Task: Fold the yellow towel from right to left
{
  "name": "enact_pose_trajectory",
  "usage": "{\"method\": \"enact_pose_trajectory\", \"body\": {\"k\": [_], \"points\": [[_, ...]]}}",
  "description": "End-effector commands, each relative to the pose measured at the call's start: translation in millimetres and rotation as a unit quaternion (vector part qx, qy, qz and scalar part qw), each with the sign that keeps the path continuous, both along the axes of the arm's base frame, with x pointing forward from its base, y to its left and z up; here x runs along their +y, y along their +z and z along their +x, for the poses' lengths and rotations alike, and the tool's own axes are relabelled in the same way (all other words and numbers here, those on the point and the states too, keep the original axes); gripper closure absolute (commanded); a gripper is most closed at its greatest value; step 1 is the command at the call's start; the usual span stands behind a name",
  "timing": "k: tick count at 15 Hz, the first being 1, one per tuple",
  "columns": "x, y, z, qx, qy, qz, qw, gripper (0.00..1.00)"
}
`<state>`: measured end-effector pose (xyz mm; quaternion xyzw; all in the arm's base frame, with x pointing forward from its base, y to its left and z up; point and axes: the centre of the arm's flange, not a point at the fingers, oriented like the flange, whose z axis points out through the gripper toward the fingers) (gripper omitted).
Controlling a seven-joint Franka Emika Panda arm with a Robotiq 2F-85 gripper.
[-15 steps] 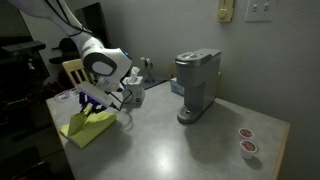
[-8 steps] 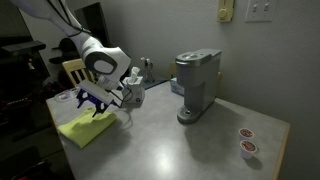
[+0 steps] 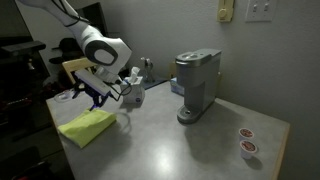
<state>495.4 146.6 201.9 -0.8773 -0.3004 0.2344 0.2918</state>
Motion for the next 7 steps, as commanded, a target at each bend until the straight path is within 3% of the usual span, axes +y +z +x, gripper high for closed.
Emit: {"method": "enact_pose_trajectory", "body": {"k": [1, 2, 3, 7], "points": [[-16.3, 27.1, 6.9, 0.076, -0.031, -0.002, 0.9966, 0.00], [-21.9, 30.3, 8.8, 0.109, -0.033, 0.000, 0.9935, 0.00], [-10.3, 20.5, -1.2, 0.067, -0.016, -0.006, 0.9976, 0.00], [-22.2, 29.3, 1.9, 0.094, -0.026, -0.005, 0.9952, 0.00]]}}
